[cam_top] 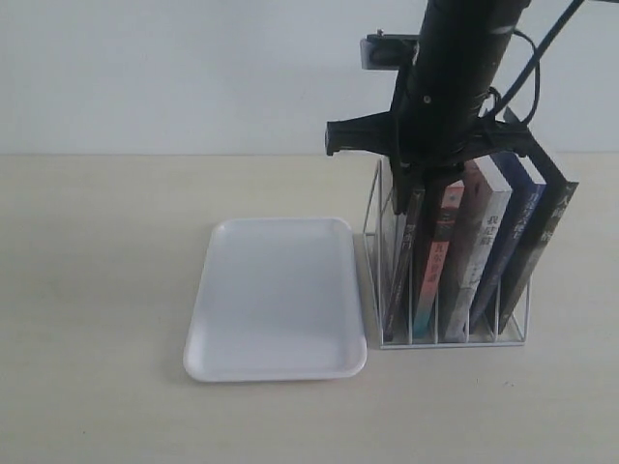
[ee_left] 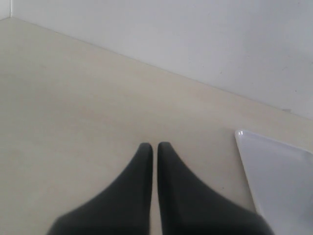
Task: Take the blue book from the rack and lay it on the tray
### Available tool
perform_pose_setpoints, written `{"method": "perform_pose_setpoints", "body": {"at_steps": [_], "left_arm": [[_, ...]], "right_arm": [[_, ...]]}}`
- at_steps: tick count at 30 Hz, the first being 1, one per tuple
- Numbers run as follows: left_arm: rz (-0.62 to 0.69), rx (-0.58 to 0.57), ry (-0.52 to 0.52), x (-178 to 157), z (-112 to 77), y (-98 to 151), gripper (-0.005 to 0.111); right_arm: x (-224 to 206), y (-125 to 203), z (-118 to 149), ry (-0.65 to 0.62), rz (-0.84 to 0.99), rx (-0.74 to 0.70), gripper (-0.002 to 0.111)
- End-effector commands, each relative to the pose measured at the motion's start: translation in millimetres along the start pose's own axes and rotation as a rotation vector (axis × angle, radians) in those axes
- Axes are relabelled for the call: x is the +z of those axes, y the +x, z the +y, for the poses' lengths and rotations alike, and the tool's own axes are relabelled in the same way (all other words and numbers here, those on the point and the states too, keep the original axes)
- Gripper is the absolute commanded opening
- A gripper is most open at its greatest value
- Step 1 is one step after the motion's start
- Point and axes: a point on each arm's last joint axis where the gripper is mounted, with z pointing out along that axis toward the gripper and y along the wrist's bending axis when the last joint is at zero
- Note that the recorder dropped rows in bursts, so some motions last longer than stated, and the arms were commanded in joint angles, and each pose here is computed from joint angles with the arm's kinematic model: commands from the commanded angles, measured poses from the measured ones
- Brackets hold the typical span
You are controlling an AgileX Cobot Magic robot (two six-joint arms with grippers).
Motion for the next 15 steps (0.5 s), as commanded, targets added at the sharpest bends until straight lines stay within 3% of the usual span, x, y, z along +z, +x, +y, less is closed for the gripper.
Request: {"method": "perform_pose_setpoints", "body": {"at_steps": [1, 5, 12, 15], "left_arm": [[-0.012, 0.004, 0.004, 0, -0.1, 0, 0.004], [-0.014, 0.004, 0.004, 0, -0.2, 0, 0.004], [-0.014, 0.004, 0.005, 0, -0.2, -1, 0.004], [-0.014, 0.004, 0.005, 0, -0.2, -1, 0.004]], "right_arm": [[-1, 0, 0, 0.004, -0.004, -0.033, 0.0], [-17, 0, 0, -0.014, -0.046, -0.06, 0.0], [-149, 14, -6, -0.148, -0.403, -0.075, 0.0], [-163, 19, -11, -0.13, -0.449, -0.078, 0.0]]}}
